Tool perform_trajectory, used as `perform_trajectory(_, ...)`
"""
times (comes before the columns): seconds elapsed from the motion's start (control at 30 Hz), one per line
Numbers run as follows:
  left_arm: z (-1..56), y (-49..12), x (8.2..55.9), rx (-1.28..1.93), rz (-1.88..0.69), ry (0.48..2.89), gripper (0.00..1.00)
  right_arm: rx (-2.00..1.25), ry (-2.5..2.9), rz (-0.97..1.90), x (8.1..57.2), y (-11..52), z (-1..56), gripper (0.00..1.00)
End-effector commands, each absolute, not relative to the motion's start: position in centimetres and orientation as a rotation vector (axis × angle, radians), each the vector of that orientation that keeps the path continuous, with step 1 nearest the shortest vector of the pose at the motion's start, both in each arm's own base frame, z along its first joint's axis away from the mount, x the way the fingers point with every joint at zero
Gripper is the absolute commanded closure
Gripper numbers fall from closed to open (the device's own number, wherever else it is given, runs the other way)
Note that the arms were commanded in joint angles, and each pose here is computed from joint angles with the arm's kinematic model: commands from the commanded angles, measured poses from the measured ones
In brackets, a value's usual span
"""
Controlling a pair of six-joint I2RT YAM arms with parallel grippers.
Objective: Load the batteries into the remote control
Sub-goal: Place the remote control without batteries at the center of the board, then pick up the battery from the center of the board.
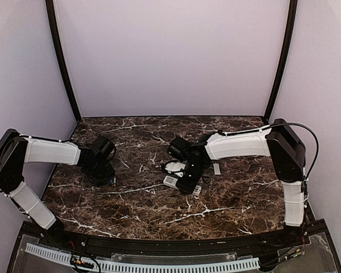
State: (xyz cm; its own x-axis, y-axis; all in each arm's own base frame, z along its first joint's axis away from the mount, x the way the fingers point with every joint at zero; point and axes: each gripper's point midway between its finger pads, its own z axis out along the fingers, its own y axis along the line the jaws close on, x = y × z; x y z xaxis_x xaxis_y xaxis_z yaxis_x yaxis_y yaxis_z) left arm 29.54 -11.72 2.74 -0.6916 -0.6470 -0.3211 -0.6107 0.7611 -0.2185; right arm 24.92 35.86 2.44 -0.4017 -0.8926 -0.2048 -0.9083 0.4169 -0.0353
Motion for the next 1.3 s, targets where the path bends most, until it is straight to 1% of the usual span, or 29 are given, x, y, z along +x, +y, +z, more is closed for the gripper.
perform_trajectory(0.0, 2.2, -12.0, 28.5, -1.012, -0.165, 2.619, 0.57, -1.602, 2.473, 0.145, 24.3, 36.1, 2.4, 0.48)
perform_trajectory(0.13, 2.0, -12.0, 28.4, -1.022, -0.162, 2.623, 0.58, -1.608, 2.459, 0.143, 24.4, 36.2, 2.4, 0.48)
perform_trajectory(0.2, 1.7, -12.1, 28.4, -1.019, -0.154, 2.638, 0.63, -1.61, 2.451, 0.145, 24.4, 36.2, 2.6, 0.48)
perform_trajectory(0.23, 1.5, -12.1, 28.4, -1.019, -0.145, 2.646, 0.7, -1.611, 2.448, 0.147, 24.4, 36.3, 2.6, 0.48)
perform_trajectory(0.3, 1.3, -12.1, 28.2, -1.029, -0.134, 2.658, 0.77, -1.612, 2.443, 0.142, 24.5, 36.3, 2.7, 0.48)
perform_trajectory(0.67, 0.2, -12.2, 27.6, -1.059, -0.112, 2.699, 0.78, -1.608, 2.424, 0.129, 24.7, 36.0, 3.2, 0.48)
perform_trajectory(0.9, 0.0, -11.6, 27.1, -1.099, -0.095, 2.692, 0.87, -1.608, 2.416, 0.125, 24.8, 35.9, 3.5, 0.48)
perform_trajectory(1.07, 0.4, -11.4, 27.1, -1.104, -0.133, 2.654, 0.95, -1.601, 2.406, 0.125, 24.9, 36.0, 3.8, 0.48)
perform_trajectory(1.17, 0.6, -11.0, 26.8, -1.125, -0.127, 2.63, 0.97, -1.598, 2.399, 0.121, 25.1, 36.1, 4.1, 0.48)
perform_trajectory(1.27, 1.5, -9.9, 26.6, -1.177, -0.131, 2.542, 0.99, -1.598, 2.392, 0.136, 25.1, 36.2, 4.5, 0.48)
